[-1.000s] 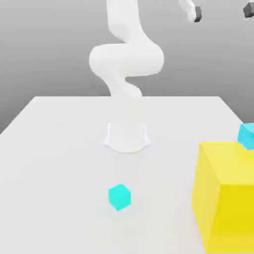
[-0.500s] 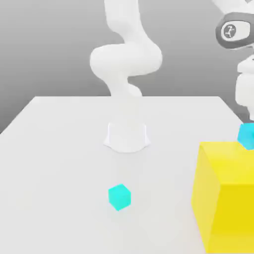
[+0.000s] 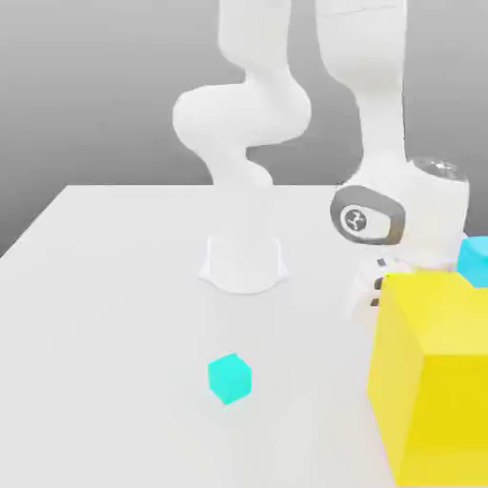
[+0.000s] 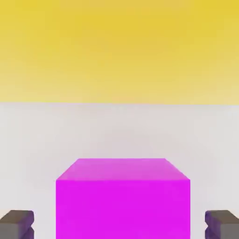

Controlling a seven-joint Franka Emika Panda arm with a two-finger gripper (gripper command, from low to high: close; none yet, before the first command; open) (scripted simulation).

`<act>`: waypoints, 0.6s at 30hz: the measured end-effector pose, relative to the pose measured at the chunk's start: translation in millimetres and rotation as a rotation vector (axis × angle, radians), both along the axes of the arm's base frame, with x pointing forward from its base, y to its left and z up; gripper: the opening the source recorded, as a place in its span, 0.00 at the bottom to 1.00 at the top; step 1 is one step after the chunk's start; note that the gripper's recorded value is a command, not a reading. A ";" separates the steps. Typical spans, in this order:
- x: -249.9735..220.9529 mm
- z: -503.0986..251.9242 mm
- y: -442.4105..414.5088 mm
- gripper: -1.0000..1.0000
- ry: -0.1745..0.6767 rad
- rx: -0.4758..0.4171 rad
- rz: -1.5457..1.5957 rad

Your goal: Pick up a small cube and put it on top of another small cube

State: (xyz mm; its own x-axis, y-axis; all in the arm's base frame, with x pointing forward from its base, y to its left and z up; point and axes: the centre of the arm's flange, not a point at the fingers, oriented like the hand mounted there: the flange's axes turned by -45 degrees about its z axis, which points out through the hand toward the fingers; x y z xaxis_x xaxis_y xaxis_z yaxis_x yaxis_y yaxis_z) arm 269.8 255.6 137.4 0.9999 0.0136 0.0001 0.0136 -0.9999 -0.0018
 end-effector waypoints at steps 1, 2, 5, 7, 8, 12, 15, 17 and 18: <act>0.0 0.1 0.1 0.00 0.000 0.001 0.000; 0.0 0.1 0.2 0.00 -0.001 0.001 0.000; -0.1 -1.2 -0.1 0.00 -0.001 0.000 0.000; 0.7 12.7 0.6 0.00 -0.001 0.000 0.000; 1.0 21.4 0.8 0.00 -0.002 0.000 0.000; -4.3 56.3 7.6 0.00 -0.007 -0.001 0.033; -33.6 70.4 65.6 0.00 -0.063 0.016 0.293; -44.9 81.7 101.1 0.00 -0.101 0.026 0.456; -47.8 88.5 117.0 0.00 -0.119 0.028 0.529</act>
